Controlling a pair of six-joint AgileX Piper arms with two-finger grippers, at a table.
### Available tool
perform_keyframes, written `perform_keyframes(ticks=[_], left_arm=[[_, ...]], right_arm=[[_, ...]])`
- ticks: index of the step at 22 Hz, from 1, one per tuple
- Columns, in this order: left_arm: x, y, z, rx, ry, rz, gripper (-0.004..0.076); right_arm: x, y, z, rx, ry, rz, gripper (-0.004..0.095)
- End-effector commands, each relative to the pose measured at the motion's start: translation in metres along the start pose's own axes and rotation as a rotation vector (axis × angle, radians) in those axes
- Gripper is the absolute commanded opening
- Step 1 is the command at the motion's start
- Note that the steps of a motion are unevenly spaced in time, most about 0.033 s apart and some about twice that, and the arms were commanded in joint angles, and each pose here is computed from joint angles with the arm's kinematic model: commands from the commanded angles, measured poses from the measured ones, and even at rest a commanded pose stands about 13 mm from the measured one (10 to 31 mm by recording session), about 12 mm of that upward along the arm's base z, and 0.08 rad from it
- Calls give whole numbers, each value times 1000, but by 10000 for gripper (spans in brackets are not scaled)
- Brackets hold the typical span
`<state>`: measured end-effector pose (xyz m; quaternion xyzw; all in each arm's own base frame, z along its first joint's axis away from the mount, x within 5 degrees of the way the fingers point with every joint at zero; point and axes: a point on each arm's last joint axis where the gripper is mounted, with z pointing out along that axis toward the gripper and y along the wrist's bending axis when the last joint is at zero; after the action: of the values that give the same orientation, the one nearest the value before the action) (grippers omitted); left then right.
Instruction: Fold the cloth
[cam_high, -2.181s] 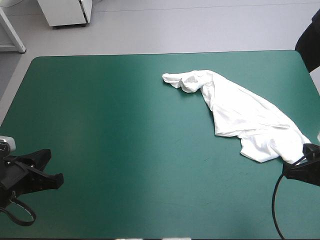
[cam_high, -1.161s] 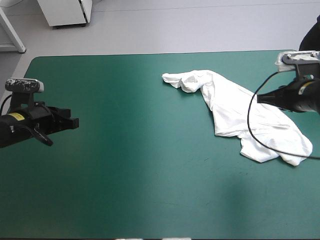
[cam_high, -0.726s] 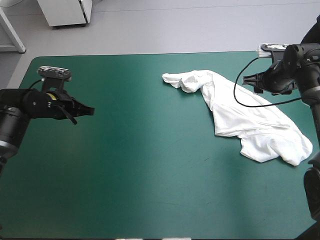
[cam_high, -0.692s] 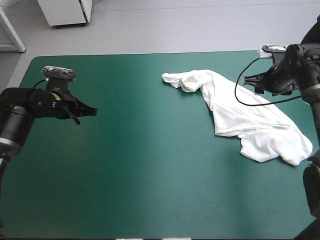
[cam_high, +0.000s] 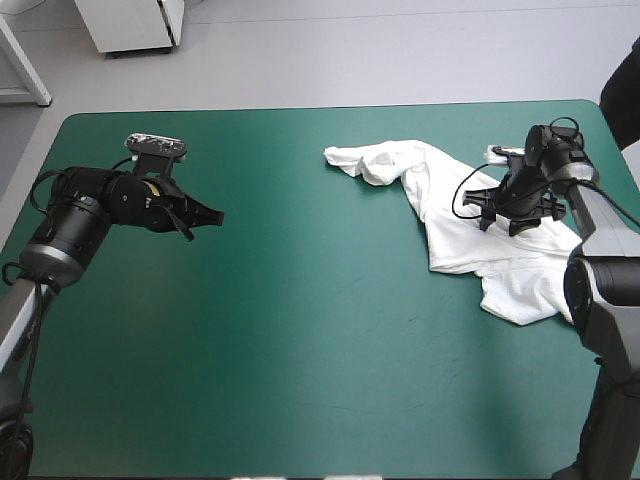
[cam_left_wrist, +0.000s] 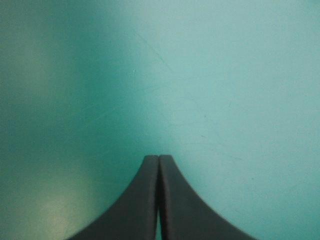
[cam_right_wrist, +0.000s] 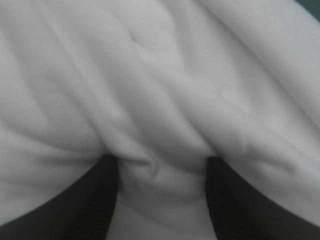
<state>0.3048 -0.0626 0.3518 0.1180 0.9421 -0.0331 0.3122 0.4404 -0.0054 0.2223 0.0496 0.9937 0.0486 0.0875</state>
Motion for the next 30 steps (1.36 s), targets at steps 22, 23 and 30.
perform_keyframes(ticks=[22, 23, 30], left_arm=[[-15, -2, -21, 6, -150, -15, -22], [-15, -2, -21, 6, -150, -15, -22], [-15, -2, -21, 5, -150, -14, -22]], right_arm=[[58, 166, -48, -131, -1, -416, -5], [70, 184, -53, -153, -1, -461, -5], [157, 254, -32, -207, 175, -658, -14]])
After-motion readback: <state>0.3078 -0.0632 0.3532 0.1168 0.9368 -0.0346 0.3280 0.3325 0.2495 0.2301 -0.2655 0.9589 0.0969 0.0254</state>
